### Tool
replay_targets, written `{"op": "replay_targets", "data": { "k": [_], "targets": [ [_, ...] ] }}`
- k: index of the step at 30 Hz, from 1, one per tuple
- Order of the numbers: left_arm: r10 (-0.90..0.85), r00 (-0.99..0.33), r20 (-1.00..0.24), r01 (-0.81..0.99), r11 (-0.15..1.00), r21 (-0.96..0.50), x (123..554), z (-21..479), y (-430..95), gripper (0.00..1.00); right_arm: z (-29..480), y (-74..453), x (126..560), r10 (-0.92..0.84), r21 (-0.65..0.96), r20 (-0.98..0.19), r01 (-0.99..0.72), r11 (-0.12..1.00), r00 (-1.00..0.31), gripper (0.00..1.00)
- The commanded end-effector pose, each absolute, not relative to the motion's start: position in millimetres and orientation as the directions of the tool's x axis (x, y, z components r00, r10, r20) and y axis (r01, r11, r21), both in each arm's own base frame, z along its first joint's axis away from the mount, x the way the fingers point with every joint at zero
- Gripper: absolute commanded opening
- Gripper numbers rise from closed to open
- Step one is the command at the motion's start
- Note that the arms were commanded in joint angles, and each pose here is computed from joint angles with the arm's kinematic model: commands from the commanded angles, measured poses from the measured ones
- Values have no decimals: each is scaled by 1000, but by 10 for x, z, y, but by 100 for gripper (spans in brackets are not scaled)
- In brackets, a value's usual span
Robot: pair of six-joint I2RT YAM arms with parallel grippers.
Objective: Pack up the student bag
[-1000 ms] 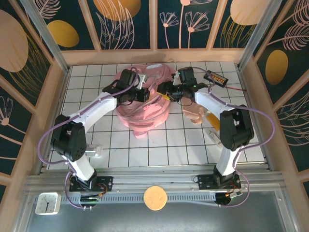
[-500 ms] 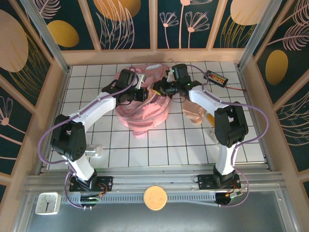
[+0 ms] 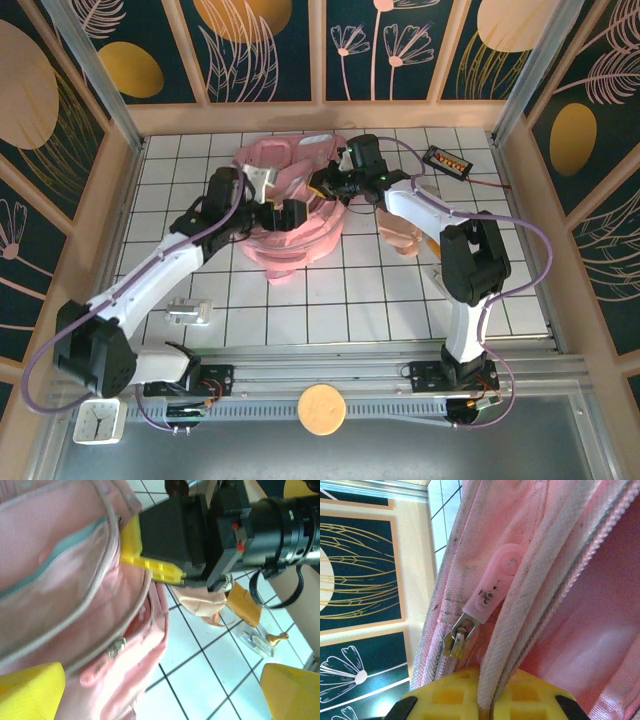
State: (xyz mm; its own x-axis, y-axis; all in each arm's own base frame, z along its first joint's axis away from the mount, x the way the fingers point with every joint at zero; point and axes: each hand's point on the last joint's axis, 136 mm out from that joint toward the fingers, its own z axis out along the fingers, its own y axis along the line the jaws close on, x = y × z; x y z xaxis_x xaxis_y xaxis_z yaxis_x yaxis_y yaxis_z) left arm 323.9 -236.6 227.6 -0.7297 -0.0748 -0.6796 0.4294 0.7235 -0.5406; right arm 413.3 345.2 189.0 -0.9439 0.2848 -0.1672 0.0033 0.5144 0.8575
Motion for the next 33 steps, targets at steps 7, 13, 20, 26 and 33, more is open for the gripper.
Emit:
{"op": "replay_targets", "data": {
  "k": [7,13,20,26,33],
  "targets": [
    [-280,-892,-355,196,468,-862,3070,1921,-2394,98,2343,3605,4197,266,877,-262,-114,468,-928,0],
    [-299,-897,-325,181,422,-888,3161,1847,-2419,96,2313,3684,4108,248,875,-258,-117,469,-934,0],
    [-296,-904,-308,166,419,-892,3273,1689,-2415,83,2311,3707,4073,245,877,-256,-118,467,-935,0],
    [-305,-899,-315,154,453,-878,3442,1595,-2385,83,2307,3713,4083,247,877,-252,-113,466,-936,0],
    [-304,-888,-346,184,454,-872,3636,1642,-2407,79,2265,3761,4067,238,877,-241,-106,470,-941,0]
  ]
}}
